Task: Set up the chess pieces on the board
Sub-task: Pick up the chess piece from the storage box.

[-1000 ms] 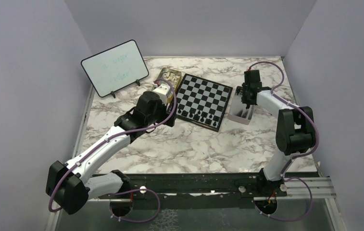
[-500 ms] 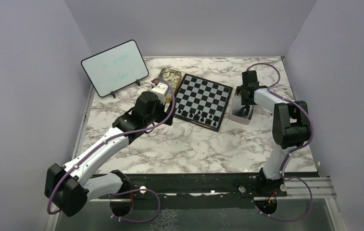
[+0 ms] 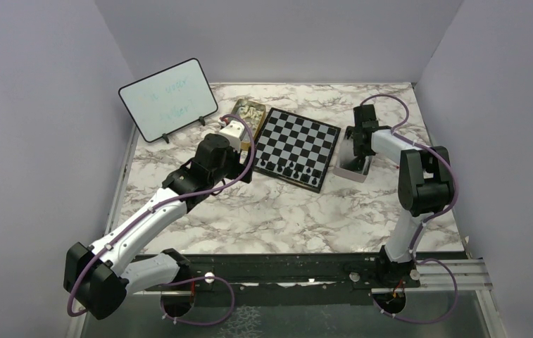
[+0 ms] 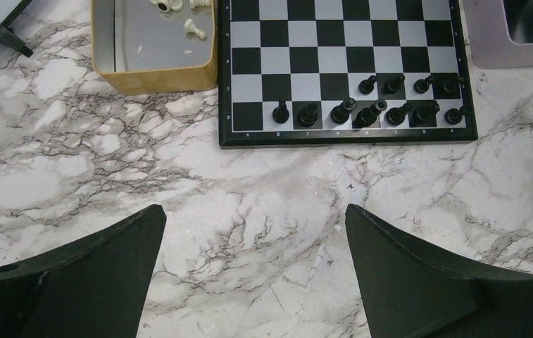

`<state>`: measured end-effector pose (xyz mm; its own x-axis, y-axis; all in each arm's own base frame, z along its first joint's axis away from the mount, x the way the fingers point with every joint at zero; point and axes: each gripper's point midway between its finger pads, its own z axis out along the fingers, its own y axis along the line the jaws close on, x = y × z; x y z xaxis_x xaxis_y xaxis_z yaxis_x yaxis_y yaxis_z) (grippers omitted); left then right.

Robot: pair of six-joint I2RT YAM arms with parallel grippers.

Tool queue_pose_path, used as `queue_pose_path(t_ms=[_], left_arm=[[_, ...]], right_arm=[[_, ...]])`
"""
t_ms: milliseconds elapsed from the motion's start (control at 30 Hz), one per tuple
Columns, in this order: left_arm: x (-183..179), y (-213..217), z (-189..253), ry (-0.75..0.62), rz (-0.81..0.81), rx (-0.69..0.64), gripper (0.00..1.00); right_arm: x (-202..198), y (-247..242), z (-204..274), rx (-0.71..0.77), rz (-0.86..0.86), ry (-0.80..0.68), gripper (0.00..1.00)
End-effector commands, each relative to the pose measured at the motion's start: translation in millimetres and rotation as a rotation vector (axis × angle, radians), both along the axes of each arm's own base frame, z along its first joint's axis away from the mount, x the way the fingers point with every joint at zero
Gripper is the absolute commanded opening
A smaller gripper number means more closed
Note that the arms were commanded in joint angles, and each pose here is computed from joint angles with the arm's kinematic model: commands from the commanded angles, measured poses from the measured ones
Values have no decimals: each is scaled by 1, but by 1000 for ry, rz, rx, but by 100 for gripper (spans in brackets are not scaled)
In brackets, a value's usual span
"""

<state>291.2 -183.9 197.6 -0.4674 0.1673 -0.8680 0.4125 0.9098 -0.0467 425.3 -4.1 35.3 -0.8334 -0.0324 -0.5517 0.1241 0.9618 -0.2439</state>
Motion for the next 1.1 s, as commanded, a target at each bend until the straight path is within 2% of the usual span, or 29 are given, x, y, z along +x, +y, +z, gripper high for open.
queue_pose_path(t_ms=[0, 200, 533, 767, 1067], left_arm=[[0, 3, 7, -32, 0, -6, 98], [0, 3, 7, -34, 2, -7, 98], [-2, 1, 9, -35, -12, -17, 98], [-1, 1, 8, -34, -5, -24, 96], [1, -6, 1, 18, 21, -69, 91]], right_arm=[[-5, 1, -13, 28, -4, 37, 28], [-8, 3, -16, 34, 2, 60, 27], [-9, 4, -18, 35, 21, 77, 33], [-5, 10, -6, 50, 70, 61, 13], [-5, 25, 60, 122, 147, -28, 11]])
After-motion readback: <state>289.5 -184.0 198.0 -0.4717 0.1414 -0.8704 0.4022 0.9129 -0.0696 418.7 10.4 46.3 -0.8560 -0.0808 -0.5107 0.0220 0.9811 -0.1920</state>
